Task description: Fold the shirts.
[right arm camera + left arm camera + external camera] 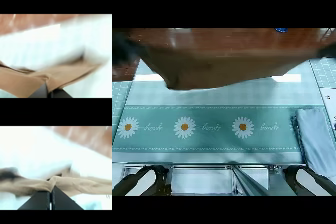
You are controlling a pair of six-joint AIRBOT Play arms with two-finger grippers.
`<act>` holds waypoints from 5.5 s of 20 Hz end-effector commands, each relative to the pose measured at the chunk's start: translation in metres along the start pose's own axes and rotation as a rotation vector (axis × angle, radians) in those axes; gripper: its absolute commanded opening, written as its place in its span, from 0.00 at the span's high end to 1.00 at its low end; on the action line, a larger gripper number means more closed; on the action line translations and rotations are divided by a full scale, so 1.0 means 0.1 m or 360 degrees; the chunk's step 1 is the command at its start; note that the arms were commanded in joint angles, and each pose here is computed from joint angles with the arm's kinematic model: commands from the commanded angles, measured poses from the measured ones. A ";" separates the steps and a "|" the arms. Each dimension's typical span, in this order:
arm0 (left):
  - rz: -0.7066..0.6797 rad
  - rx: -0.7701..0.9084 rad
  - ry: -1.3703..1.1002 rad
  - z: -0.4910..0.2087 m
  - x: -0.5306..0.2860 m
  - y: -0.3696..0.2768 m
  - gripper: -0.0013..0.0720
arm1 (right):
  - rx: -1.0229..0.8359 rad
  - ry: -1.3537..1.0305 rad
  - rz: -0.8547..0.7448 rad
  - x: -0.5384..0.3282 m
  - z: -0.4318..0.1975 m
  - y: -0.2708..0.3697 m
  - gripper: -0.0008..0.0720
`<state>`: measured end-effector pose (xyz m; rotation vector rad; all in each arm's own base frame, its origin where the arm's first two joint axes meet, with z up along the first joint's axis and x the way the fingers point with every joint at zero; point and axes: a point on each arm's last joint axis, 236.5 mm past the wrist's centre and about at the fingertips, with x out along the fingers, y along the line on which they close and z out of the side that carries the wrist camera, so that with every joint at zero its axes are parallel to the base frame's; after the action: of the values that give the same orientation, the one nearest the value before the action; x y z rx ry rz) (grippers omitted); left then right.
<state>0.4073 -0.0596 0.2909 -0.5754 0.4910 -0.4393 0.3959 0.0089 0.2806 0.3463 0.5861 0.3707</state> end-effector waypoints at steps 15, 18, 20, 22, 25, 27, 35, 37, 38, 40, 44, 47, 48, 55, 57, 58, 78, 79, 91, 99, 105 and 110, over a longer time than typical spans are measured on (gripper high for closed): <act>0.0833 0.0830 -0.0690 0.07 -3.07 -1.53 0.96 | -0.0504 -0.0421 -0.0501 -2.10 -0.03 1.31 0.95; 0.0845 0.0653 -0.0558 0.01 -2.80 -1.22 0.96 | -0.0375 -0.0234 -0.0419 -1.69 -0.23 1.06 0.95; 0.0875 0.0509 -0.0348 -0.10 -2.42 -0.80 0.96 | -0.0280 -0.0057 -0.0326 -1.31 -0.43 0.86 0.95; 0.0874 0.0348 -0.0076 -0.33 -1.89 -0.27 0.96 | -0.0189 0.0087 -0.0206 -0.89 -0.58 0.66 0.95; 0.0739 0.0133 0.0093 -0.52 -0.92 0.45 0.96 | -0.0103 0.0312 -0.0129 -0.10 -0.81 0.26 0.95; 0.0688 0.0003 0.0156 -0.62 -0.35 0.87 0.96 | -0.0091 0.0457 -0.0072 0.57 -0.94 0.08 0.95; 0.0734 -0.0212 0.0389 -0.71 1.37 2.13 0.96 | 0.0387 0.0543 -0.0131 2.58 -1.04 -0.93 0.95; 0.0703 -0.0283 0.0513 -0.92 1.58 2.21 0.96 | 0.0465 0.0619 -0.0073 2.80 -1.11 -0.96 0.95; 0.0686 -0.0308 0.0550 -1.03 1.67 2.21 0.96 | 0.0470 0.0662 -0.0063 2.85 -1.17 -0.98 0.95; 0.0681 -0.0304 0.0608 -1.17 1.74 2.21 0.96 | 0.0476 0.0727 -0.0049 2.87 -1.27 -0.98 0.95; 0.0726 -0.0217 0.0860 -1.48 1.58 2.24 0.96 | 0.0438 0.1020 0.0022 2.59 -1.61 -0.98 0.95; 0.0785 -0.0169 0.1077 -1.70 1.31 2.40 0.96 | 0.0397 0.1210 -0.0015 2.40 -1.89 -1.10 0.95; 0.0820 -0.0174 0.1125 -1.75 1.22 2.47 0.96 | 0.0405 0.1254 -0.0033 2.38 -1.98 -1.13 0.95; 0.0866 -0.0281 0.1291 -2.17 1.03 2.62 0.96 | 0.0511 0.1505 -0.0089 2.29 -2.67 -1.23 0.95; 0.0855 -0.0296 0.1327 -2.26 1.03 2.60 0.77 | 0.0537 0.1502 -0.0115 2.30 -2.71 -1.26 0.72; 0.0845 -0.0295 0.1367 -2.31 1.01 2.56 0.43 | 0.0561 0.1487 -0.0120 2.32 -2.69 -1.25 0.41; 0.0928 -0.1018 0.1156 -3.83 -0.51 2.25 0.29 | 0.0891 0.0848 -0.0164 0.94 -3.10 -0.78 0.43; 0.0894 -0.1041 0.1081 -3.77 -0.38 2.24 0.29 | 0.0889 0.0852 -0.0160 0.94 -3.10 -0.77 0.43; 0.0722 -0.0946 0.1076 -3.66 -0.02 2.02 0.96 | 0.1090 0.1336 -0.0291 0.48 -4.05 -0.75 0.43; 0.0687 -0.0878 0.1092 -3.65 -0.01 2.01 0.96 | 0.1196 0.1087 -0.0296 1.19 -4.05 -0.73 0.44; 0.0651 -0.0761 0.0972 -3.19 0.12 2.00 0.96 | 0.0923 0.0942 -0.0083 1.52 -3.30 -0.57 0.95; 0.0629 -0.0407 0.0785 -2.25 0.36 1.91 0.96 | 0.0757 0.0737 -0.0011 1.65 -2.46 -0.52 0.95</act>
<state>0.3297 -0.0350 -0.0313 -0.7095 1.1973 -0.1178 0.3570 0.0853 -0.0447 0.7265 1.2303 0.2659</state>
